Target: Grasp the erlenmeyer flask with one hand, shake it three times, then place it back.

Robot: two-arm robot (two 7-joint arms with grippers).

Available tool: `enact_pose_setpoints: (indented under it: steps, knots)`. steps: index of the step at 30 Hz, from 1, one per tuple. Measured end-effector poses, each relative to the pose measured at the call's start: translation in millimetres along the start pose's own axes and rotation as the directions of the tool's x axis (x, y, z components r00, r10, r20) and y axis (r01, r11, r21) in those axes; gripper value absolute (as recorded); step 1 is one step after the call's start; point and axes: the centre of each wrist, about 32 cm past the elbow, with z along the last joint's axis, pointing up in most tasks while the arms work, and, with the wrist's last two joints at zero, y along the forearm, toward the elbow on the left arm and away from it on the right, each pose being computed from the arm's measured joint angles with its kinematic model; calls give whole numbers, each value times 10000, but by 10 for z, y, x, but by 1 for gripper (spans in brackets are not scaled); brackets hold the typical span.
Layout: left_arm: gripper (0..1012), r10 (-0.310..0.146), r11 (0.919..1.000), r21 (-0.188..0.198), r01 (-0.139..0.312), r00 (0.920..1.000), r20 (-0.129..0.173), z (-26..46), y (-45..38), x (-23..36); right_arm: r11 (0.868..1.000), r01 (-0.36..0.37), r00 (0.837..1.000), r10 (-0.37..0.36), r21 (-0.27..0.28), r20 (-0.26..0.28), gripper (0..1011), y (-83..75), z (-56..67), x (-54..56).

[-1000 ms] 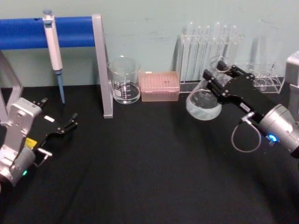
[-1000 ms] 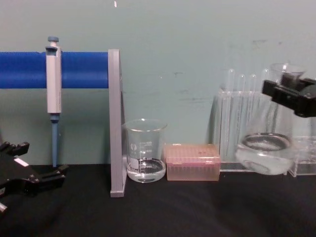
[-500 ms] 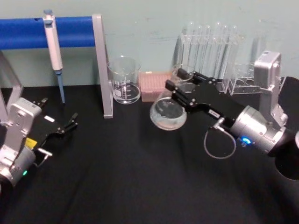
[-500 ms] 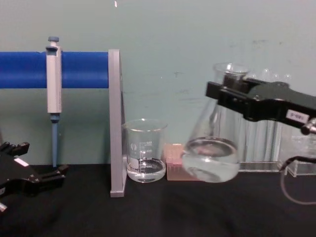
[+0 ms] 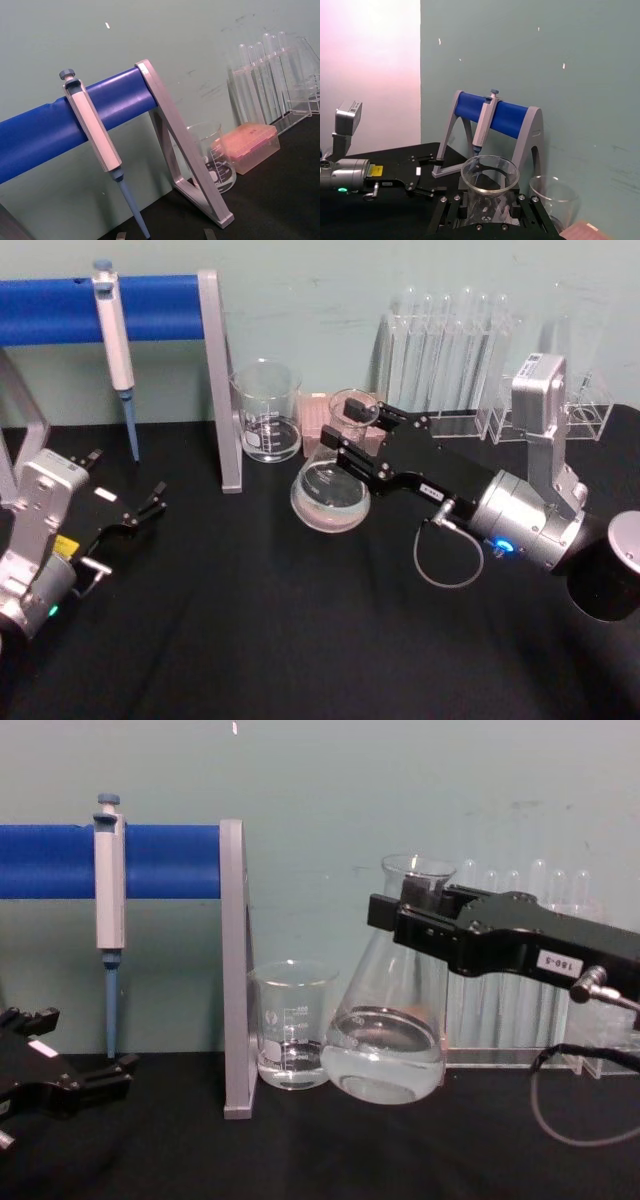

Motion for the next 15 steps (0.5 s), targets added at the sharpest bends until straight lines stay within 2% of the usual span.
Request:
enact_pose_setpoints:
  steps: [4, 11, 15]
  knots:
    - [1001, 1, 10000, 0, -1, 10000, 0, 0, 0, 0, 9999, 153, 9999, -153, -9, 31, 457, -16, 0, 13]
    - [1001, 0, 10000, 0, 0, 10000, 0, 0, 0, 0, 9941, 1086, 9939, -1086, -21, 198, 457, -162, 17, 103]
    - [1001, 0, 10000, 0, 0, 10000, 0, 0, 0, 0, 9804, 1970, 9797, -1967, -48, 383, 457, -327, 42, 177]
